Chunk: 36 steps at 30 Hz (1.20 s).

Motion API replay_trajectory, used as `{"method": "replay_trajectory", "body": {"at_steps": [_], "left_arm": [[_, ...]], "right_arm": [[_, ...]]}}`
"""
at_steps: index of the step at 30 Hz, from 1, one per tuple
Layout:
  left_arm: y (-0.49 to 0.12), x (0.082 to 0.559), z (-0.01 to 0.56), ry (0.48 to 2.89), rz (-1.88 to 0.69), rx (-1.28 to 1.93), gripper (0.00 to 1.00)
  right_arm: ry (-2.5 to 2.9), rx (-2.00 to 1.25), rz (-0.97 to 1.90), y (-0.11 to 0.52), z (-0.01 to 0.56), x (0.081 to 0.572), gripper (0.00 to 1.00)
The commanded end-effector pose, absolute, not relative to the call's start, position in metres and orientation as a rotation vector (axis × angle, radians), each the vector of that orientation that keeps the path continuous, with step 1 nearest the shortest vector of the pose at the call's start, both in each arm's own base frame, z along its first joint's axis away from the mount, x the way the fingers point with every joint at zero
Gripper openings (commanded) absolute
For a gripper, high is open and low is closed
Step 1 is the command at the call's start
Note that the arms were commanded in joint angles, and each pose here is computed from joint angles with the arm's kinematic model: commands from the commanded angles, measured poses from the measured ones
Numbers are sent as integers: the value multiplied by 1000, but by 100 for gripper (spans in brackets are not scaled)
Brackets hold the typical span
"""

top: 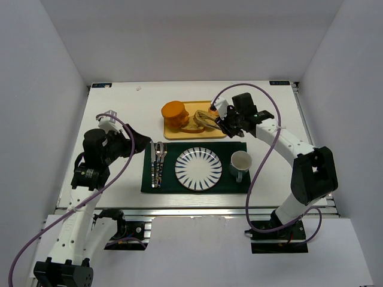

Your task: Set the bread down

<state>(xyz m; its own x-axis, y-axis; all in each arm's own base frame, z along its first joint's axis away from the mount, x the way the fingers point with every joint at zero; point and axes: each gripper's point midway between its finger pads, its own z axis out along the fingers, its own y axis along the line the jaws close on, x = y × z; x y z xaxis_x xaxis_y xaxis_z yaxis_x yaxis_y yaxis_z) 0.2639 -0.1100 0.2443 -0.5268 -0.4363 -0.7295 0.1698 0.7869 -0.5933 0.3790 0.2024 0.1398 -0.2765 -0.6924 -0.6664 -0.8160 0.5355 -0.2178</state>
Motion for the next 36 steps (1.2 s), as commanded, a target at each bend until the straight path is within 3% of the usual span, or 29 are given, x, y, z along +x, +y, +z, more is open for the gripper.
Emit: {"method": "replay_trajectory", "body": {"at_steps": [1, 9, 16, 22, 26, 32, 34, 36], "left_arm": [[-108, 262, 246, 1973, -761, -199, 76], [-107, 262, 251, 1964, -754, -195, 76], [-108, 262, 256, 1951, -759, -190, 76], [-108, 262, 257, 1948, -760, -190, 76], [-108, 261, 254, 1950, -764, -190, 76], [-111, 263, 251, 1956, -783, -188, 76], [-112, 263, 250, 1959, -786, -189, 76], [-111, 263, 250, 1961, -786, -190, 76]], "right_arm": [[2008, -1209, 133, 197, 148, 387, 40], [1938, -1211, 188, 202, 183, 376, 14], [1769, -1269, 329, 207, 241, 328, 12], [1791, -1397, 506, 197, 233, 252, 7], [1789, -1494, 547, 185, 214, 211, 6], [1800, -1561, 518, 178, 189, 190, 11], [1813, -1564, 525, 180, 184, 191, 16], [1825, -1574, 542, 183, 180, 190, 28]]}}
